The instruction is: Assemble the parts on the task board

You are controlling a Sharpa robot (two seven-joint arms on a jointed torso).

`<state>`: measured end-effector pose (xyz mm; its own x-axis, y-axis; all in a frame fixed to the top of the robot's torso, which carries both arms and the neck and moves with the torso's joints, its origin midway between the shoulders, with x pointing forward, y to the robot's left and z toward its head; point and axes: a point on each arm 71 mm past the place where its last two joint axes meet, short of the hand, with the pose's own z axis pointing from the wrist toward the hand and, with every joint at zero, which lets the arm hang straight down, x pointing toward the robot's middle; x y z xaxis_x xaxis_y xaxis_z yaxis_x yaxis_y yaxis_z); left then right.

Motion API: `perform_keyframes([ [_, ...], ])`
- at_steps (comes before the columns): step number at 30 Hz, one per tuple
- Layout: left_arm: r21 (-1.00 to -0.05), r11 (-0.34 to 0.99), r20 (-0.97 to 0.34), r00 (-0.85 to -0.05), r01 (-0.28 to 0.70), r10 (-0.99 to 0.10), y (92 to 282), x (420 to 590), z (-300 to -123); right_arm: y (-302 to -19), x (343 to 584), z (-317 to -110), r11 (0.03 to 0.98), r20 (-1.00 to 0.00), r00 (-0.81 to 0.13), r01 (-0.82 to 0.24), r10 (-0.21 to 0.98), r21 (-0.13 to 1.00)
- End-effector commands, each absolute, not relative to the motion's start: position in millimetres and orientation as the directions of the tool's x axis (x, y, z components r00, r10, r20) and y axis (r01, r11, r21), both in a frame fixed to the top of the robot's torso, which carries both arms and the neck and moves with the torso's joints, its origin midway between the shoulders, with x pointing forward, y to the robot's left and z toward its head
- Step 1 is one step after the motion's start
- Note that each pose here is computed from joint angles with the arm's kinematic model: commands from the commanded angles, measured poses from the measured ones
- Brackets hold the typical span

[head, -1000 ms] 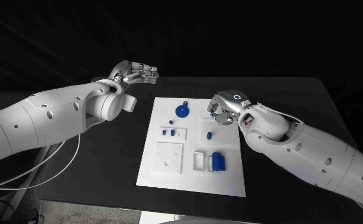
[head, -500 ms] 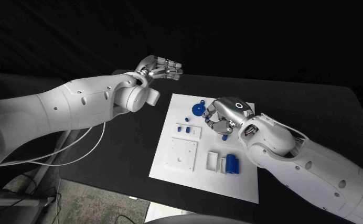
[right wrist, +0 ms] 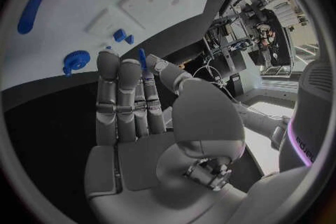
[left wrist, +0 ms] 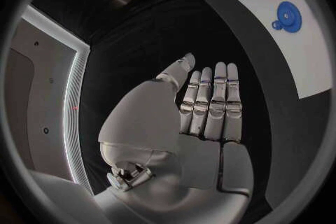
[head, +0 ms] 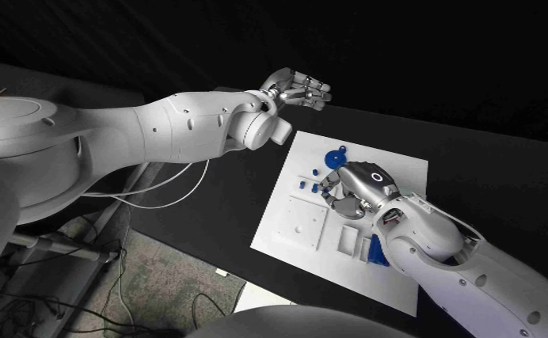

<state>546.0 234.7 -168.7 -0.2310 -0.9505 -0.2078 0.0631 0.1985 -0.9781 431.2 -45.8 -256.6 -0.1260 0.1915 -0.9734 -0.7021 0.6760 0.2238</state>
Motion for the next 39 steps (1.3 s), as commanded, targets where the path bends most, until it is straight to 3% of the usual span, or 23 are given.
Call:
perform_keyframes([
  [1, -0.979, 0.191, -0.203, -0.231, 0.072, -0.952, 230.7, 547.8, -165.6, -41.8, 427.5, -263.2, 0.66, -0.979, -0.12, -0.724, 0.166, 0.201],
  [18, -0.979, 0.188, -0.203, -0.241, 0.082, -0.949, 218.5, 551.6, -161.5, -34.2, 418.6, -293.4, 0.666, -0.98, -0.153, -0.718, 0.131, 0.201],
  [39, -0.979, 0.185, -0.201, -0.254, 0.084, -0.946, 212.9, 551.8, -161.2, -31.3, 413.6, -311.1, 0.676, -0.978, -0.168, -0.708, 0.121, 0.206],
])
